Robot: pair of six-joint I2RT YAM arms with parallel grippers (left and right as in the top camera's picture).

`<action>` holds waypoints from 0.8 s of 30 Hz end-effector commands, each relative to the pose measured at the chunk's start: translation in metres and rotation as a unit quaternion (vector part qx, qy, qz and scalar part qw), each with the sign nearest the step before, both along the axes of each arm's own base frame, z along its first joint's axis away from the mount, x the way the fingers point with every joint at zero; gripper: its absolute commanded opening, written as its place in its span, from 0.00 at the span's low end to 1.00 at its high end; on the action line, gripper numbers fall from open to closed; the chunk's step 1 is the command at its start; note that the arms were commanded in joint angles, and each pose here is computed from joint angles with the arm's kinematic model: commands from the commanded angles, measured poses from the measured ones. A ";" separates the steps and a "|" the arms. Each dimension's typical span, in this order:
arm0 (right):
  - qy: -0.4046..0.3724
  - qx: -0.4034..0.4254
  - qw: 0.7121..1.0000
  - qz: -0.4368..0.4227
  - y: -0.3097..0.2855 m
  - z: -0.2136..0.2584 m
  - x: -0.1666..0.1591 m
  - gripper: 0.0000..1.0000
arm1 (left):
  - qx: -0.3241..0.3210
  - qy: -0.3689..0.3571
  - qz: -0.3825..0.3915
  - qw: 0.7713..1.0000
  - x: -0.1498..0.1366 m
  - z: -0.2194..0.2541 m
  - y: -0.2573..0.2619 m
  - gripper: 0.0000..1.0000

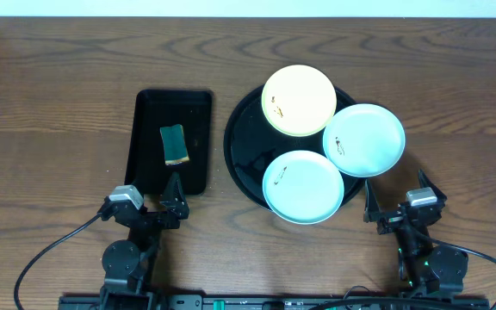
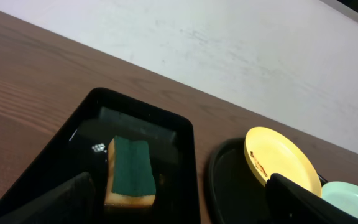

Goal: Clean dirty plates on tray and stack at the side

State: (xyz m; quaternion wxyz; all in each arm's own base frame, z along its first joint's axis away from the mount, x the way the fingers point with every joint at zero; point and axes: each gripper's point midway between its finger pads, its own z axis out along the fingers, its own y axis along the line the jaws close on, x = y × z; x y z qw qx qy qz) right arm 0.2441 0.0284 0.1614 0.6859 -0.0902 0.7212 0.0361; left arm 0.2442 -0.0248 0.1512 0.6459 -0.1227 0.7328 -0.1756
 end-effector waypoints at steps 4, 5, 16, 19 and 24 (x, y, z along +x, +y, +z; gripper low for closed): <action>0.000 0.006 1.000 0.001 0.001 0.000 0.000 0.99 | 0.011 0.024 0.004 1.000 -0.001 -0.015 0.002 0.88; 0.000 0.006 1.000 0.001 0.001 0.000 0.000 0.99 | 0.011 0.024 0.004 1.000 -0.001 -0.015 0.002 0.88; 0.002 0.017 1.000 0.004 0.002 0.000 -0.001 0.99 | 0.011 0.024 0.004 1.000 -0.001 -0.015 0.002 0.88; 0.000 0.036 0.999 0.010 0.004 0.003 -0.001 0.99 | 0.011 0.024 0.004 1.000 -0.001 -0.015 0.002 0.88; -0.017 0.068 0.998 0.007 0.003 0.018 -0.002 0.99 | 0.011 0.024 0.004 1.000 -0.001 -0.015 0.002 0.88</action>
